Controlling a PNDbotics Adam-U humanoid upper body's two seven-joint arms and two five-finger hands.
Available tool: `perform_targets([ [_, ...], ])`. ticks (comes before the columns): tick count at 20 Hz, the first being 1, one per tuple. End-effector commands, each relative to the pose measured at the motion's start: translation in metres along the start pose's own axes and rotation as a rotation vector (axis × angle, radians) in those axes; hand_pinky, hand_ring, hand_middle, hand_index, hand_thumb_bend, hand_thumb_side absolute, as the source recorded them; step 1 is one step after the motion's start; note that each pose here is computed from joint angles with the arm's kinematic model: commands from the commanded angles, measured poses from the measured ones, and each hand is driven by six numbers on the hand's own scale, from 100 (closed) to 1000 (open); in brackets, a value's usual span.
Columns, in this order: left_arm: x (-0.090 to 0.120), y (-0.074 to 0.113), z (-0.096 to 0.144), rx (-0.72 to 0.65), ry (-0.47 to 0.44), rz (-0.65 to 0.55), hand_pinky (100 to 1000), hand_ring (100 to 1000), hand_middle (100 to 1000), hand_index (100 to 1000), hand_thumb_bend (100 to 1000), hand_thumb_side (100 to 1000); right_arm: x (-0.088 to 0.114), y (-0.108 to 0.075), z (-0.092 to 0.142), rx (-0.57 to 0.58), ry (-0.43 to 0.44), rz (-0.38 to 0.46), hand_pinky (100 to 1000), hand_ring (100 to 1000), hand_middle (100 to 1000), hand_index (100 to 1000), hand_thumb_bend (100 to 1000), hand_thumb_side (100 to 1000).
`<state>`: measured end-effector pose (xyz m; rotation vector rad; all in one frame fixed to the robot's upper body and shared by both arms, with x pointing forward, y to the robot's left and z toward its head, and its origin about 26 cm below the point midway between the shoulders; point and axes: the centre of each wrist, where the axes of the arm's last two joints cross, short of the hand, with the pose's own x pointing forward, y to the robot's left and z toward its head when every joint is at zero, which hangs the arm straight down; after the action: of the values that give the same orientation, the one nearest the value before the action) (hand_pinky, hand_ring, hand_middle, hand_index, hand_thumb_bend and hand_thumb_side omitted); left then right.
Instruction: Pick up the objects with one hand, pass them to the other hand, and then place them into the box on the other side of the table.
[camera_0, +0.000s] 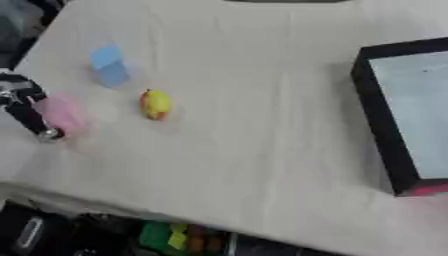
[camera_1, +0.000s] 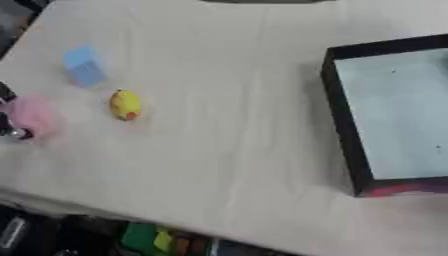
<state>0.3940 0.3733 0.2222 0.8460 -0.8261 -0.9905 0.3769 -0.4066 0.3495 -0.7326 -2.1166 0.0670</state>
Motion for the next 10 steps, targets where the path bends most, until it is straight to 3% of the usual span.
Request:
perform_targets([
  [1, 0.003, 0.030, 0.027, 0.095, -0.035, 0.022, 891, 854, 739, 543, 343, 118, 0.018, -0.008, -0.005, -0.009, -0.055, 0.002, 867, 801, 834, 869, 100, 496],
  [10, 0.043, 0.044, 0.064, 0.234, -0.230, 0.126, 840, 815, 719, 527, 286, 139, 0.035, 0.003, -0.004, 0.048, -0.114, 0.004, 869, 802, 836, 871, 100, 459],
])
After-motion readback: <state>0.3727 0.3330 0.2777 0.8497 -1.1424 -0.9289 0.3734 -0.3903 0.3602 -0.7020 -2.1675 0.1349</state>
